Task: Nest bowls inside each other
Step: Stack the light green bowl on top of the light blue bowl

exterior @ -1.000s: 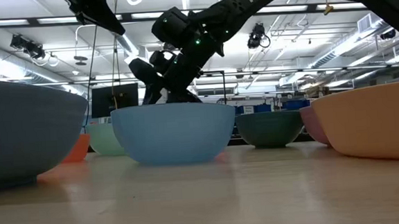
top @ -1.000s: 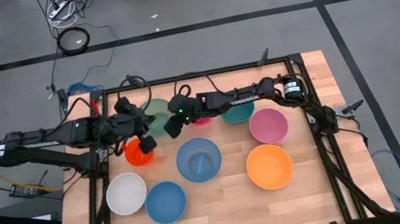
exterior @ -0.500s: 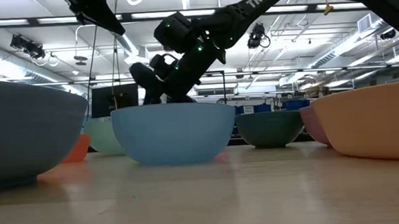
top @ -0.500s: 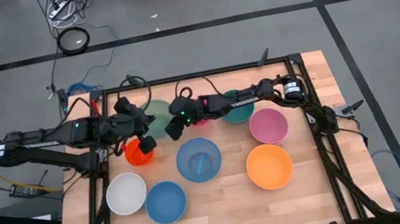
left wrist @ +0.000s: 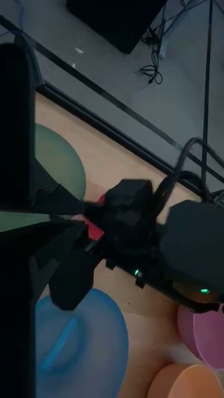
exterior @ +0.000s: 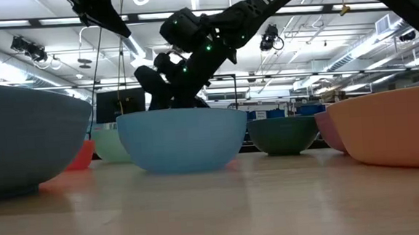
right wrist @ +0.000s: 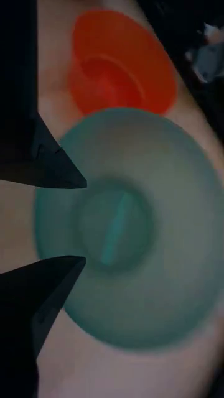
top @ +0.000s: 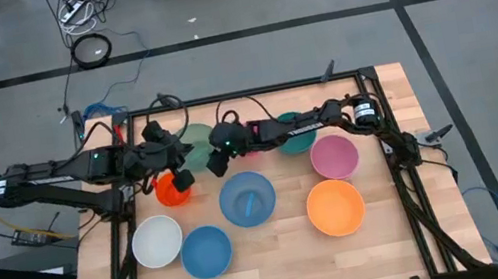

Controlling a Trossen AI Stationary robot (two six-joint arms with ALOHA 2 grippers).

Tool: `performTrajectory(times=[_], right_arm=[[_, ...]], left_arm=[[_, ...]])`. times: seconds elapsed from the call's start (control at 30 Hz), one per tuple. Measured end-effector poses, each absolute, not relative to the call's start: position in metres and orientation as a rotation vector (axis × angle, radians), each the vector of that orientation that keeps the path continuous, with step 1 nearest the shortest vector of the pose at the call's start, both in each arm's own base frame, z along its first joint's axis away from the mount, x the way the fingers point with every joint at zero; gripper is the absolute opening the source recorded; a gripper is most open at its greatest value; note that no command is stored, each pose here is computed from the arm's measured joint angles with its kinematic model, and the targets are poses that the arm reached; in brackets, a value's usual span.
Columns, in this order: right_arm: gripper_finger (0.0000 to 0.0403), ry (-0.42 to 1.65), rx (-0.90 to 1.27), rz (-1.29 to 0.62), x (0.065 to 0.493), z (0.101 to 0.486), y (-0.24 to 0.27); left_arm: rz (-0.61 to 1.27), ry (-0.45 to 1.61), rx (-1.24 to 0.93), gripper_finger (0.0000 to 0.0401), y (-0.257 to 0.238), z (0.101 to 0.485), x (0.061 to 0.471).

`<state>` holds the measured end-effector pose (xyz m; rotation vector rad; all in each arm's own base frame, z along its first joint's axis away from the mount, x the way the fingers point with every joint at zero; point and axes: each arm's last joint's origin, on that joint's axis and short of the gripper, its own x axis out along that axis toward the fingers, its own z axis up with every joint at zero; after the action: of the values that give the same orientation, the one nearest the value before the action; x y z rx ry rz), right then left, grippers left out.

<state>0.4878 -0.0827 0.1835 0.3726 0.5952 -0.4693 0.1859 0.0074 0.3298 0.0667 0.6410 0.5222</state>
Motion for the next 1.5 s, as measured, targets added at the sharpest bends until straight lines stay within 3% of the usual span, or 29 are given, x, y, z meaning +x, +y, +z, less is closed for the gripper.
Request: performTrajectory(times=[0.23,0.53,1.27,1.5], right_arm=[[0.0174,0.545,0.333,-0.571,0.48,0.209,-0.085],[0.0174,0.701,0.525,-0.628,0.469,0.187,-0.091],[0.0173,0.626,0.687,-0.594,0.473,0.19,-0.098],[0.0171,0.661,0.761,-0.535,0.485,0.155,-0.092]], left_arm=[[0.521,0.644,0.071,0.0035,0.007,0.33,0.186],[0.52,0.644,0.073,0.0035,0.007,0.33,0.186],[0.52,0.645,0.075,0.0035,0.007,0.33,0.186],[0.518,0.643,0.069,0.0035,0.007,0.33,0.186]])
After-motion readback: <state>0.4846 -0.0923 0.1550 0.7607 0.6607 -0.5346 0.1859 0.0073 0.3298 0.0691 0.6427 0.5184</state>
